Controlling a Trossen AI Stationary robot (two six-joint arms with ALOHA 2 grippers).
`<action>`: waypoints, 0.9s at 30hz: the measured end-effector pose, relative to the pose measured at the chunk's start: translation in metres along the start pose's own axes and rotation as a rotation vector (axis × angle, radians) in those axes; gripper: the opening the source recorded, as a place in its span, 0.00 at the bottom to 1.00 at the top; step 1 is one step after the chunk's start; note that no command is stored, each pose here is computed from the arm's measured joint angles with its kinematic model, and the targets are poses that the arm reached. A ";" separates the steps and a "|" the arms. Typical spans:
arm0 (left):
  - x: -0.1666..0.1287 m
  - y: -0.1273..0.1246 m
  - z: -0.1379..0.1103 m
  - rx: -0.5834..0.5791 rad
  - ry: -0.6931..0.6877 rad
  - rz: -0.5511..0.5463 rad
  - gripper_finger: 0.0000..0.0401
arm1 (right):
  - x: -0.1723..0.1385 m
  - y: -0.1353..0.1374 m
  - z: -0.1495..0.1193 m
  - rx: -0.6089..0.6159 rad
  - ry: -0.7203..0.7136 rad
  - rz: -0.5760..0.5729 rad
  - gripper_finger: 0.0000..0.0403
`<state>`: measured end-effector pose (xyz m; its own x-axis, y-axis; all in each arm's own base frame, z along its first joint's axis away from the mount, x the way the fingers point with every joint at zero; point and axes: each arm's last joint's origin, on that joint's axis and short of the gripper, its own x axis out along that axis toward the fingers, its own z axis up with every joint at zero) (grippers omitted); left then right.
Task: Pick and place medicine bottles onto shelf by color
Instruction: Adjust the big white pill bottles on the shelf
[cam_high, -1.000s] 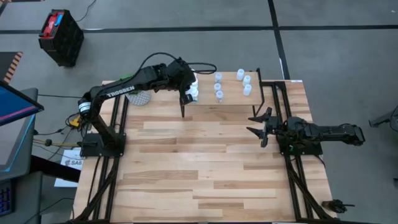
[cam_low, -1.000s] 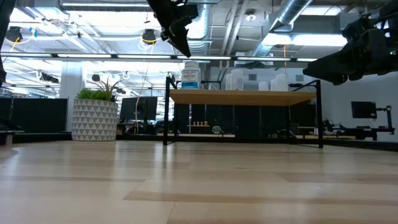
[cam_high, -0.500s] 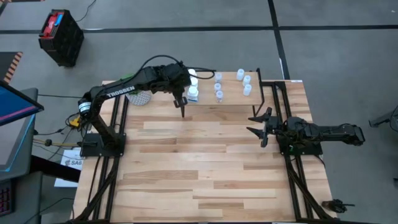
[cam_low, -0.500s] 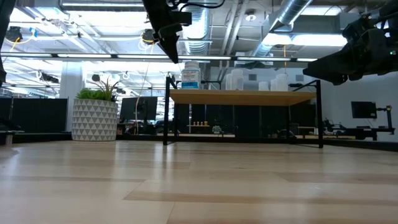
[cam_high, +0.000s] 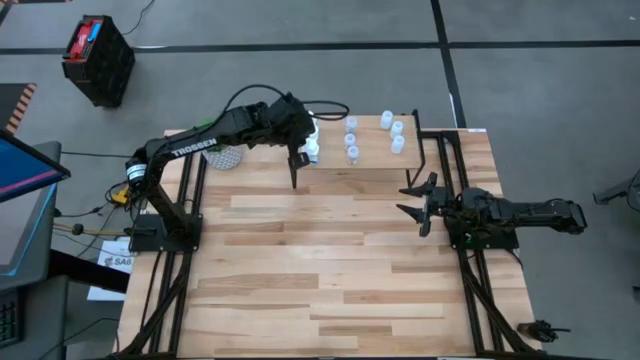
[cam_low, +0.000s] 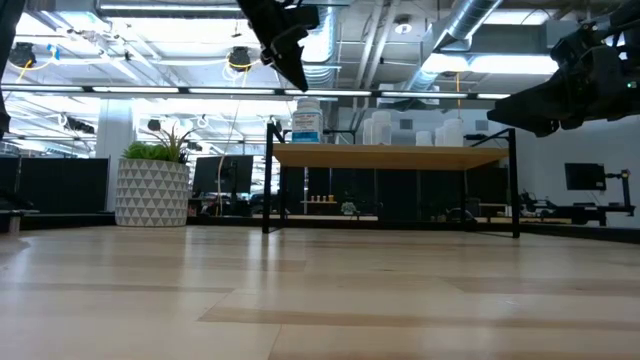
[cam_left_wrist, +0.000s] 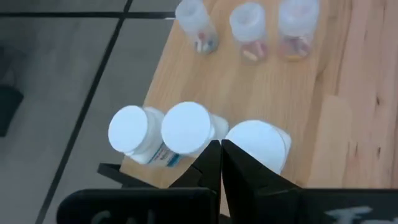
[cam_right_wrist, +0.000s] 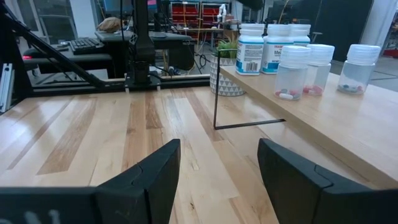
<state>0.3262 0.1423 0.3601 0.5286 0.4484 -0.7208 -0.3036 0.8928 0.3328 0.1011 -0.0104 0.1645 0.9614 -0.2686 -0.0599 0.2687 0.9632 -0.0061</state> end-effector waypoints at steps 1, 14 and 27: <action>0.000 0.000 0.000 0.002 -0.005 -0.006 0.00 | 0.000 0.000 0.000 0.000 0.000 0.000 0.59; 0.031 -0.006 0.018 0.022 -0.161 -0.080 0.00 | 0.000 0.000 0.000 0.000 0.000 0.001 0.59; 0.052 -0.009 0.017 0.027 -0.123 -0.051 0.00 | 0.000 0.000 0.000 -0.001 0.000 0.001 0.59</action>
<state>0.3694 0.1586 0.3304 0.6368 0.4030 -0.6573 -0.2537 0.9146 0.3150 0.1011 -0.0104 0.1645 0.9617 -0.2675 -0.0602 0.2676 0.9635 -0.0066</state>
